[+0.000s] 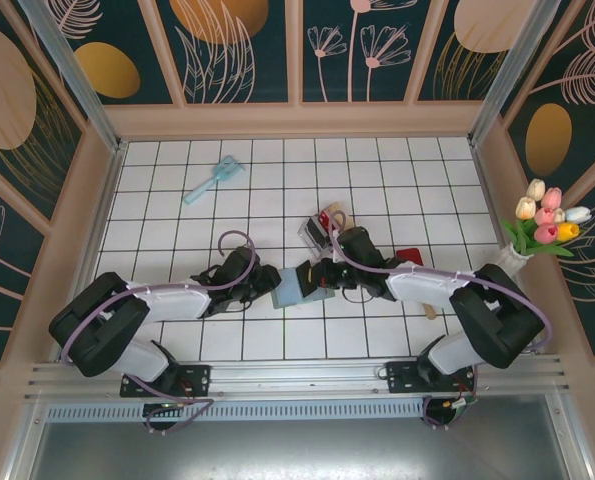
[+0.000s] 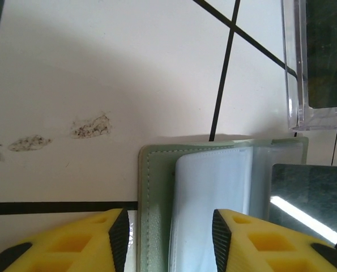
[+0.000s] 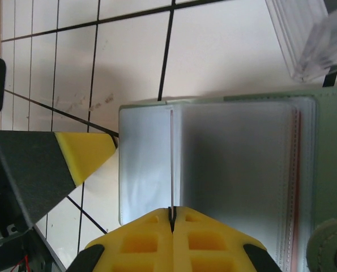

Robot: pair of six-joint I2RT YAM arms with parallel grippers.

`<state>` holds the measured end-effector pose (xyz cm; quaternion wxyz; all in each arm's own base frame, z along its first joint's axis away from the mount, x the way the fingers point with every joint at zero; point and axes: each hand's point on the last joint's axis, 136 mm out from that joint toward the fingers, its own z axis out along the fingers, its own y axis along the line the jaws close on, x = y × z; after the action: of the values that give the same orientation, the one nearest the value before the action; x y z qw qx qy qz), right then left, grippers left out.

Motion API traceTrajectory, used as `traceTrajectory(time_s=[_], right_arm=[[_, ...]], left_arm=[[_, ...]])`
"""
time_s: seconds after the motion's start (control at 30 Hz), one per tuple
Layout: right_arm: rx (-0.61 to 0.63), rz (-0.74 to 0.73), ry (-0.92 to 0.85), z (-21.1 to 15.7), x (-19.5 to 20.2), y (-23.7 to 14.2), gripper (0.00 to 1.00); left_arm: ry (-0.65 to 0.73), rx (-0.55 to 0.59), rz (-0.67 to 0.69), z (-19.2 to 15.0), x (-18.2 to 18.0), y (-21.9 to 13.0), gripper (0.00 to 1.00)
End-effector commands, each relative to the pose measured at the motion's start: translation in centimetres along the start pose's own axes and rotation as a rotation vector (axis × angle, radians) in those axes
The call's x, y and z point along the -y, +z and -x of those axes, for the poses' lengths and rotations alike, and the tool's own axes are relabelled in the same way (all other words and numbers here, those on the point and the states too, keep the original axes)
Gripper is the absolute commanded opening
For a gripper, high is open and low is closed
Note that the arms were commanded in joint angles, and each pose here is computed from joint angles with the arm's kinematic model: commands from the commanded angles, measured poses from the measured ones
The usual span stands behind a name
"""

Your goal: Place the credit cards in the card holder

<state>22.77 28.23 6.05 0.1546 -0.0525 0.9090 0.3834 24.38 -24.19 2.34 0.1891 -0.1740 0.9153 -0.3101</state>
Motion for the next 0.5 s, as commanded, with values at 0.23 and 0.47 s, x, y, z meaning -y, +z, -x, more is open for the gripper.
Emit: traceTrajectory(time_s=[0.23,0.47], right_arm=[[-0.046,0.032,0.020,-2.0,0.7,2.0,0.03],[-0.049,0.037,0.050,-1.9,0.9,2.9,0.03]], left_arm=[[0.024,-0.061,-0.015,-1.2,0.2,1.1,0.35],[0.022,-0.081,0.000,-1.7,-0.3,1.5,0.27]])
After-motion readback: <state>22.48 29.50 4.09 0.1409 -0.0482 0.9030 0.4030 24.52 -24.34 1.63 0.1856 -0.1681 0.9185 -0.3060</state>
